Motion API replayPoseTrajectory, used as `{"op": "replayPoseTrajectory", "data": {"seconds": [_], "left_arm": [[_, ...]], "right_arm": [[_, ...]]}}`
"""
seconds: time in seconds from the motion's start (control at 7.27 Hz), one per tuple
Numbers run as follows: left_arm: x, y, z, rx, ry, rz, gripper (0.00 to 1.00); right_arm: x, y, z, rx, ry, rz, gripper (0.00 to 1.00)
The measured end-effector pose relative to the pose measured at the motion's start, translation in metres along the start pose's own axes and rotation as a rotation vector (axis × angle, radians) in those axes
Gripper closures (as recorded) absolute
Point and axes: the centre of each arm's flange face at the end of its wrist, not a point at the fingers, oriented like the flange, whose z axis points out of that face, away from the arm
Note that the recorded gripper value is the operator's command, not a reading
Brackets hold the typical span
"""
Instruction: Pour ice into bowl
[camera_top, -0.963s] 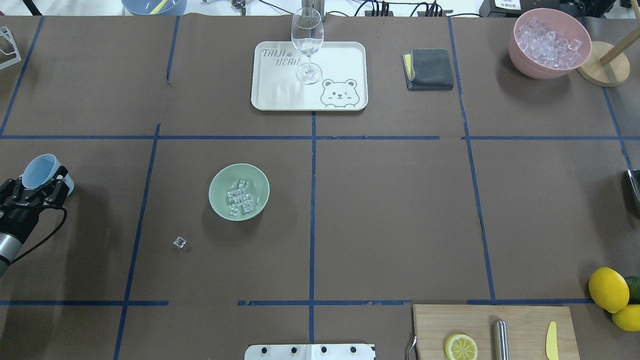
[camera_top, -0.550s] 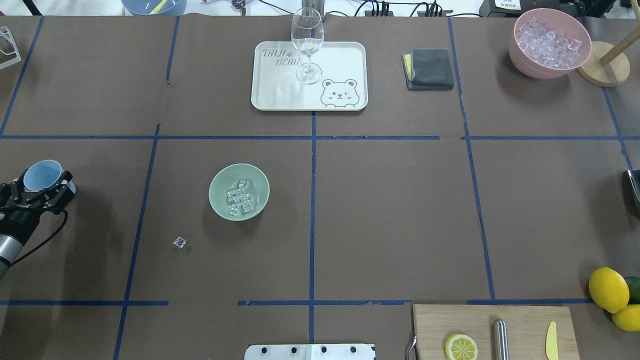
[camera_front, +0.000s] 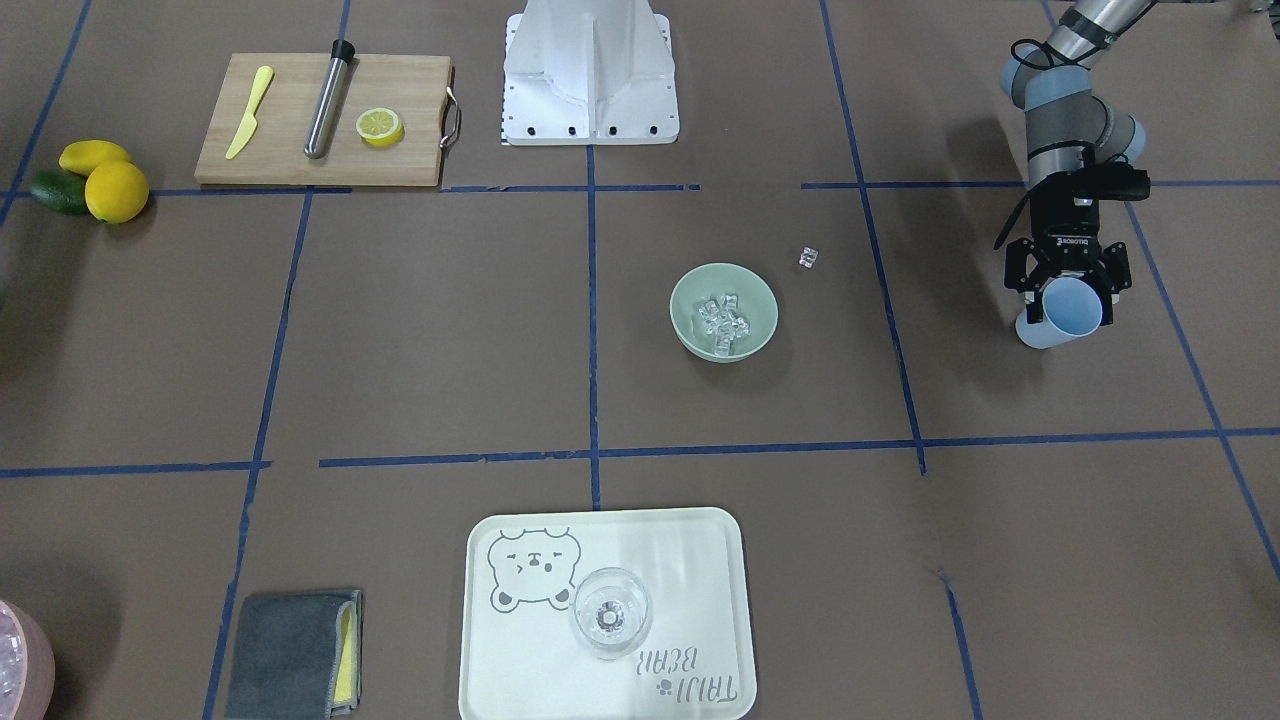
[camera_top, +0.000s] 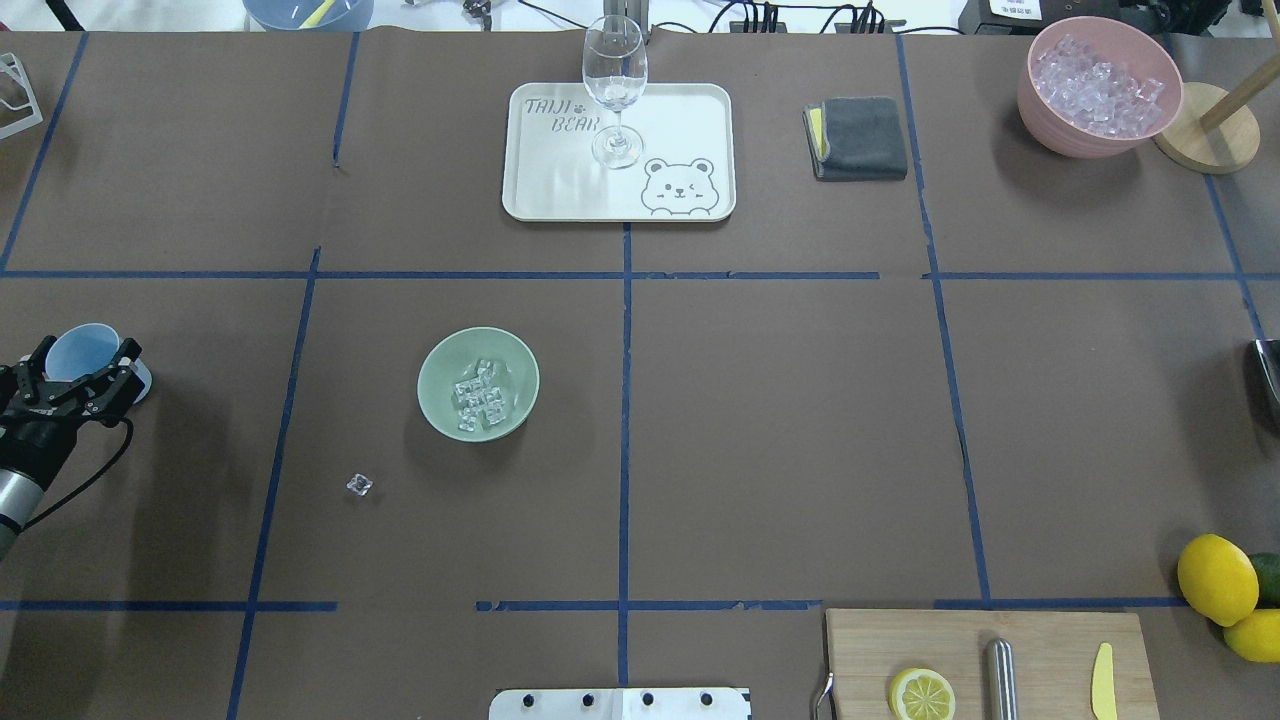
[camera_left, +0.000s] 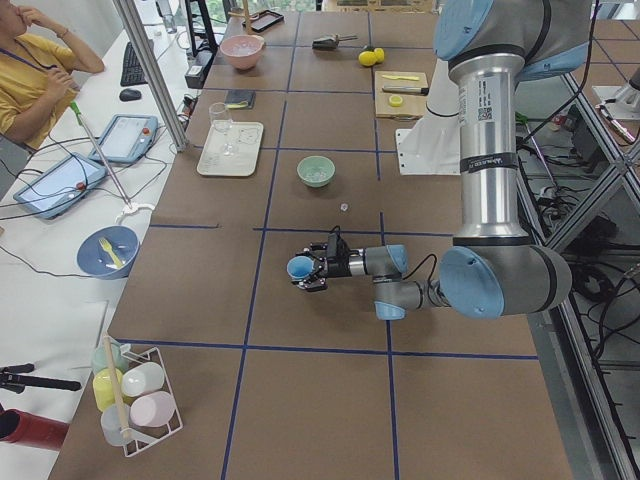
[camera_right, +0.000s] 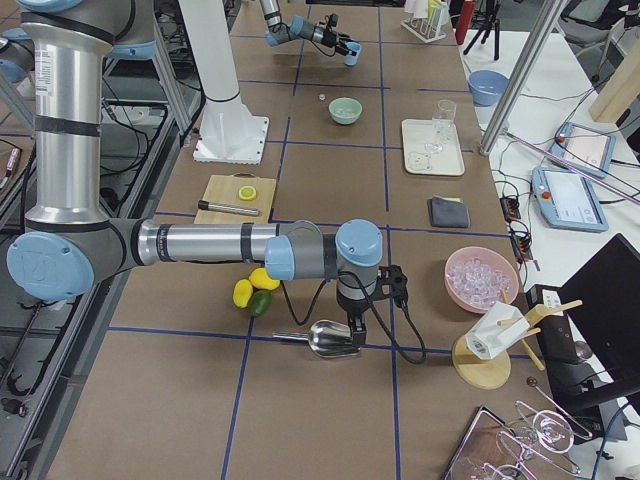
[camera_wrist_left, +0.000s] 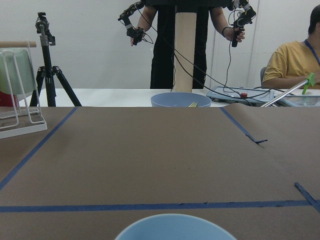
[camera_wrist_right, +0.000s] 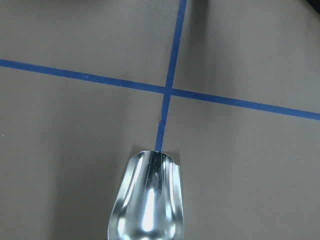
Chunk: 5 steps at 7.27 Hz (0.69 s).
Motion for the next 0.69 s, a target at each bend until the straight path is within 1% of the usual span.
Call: {"op": "replayPoseTrajectory", "data": {"seconds": [0.28,0.41,0.55,0.69], "left_arm": [[0.008,-0.016,-0.004,0.036,0.008,-0.009,0.01],[0.017,-0.025,-0.007,0.040,0.031,0.004,0.01],[0.025,-0.032,-0.010,0.025,0.069,0.023,0.01],[0.030,-0.037,-0.011,-0.006,0.111,0.040,0.01]], "right_arm": [[0.000,0.000,-0.001,0.002,0.000,0.000,0.00],[0.000,0.000,-0.001,0.002,0.000,0.000,0.00],[0.000,-0.001,-0.001,0.003,0.000,0.000,0.00],[0.000,-0.001,-0.001,0.003,0.000,0.000,0.00]]}}
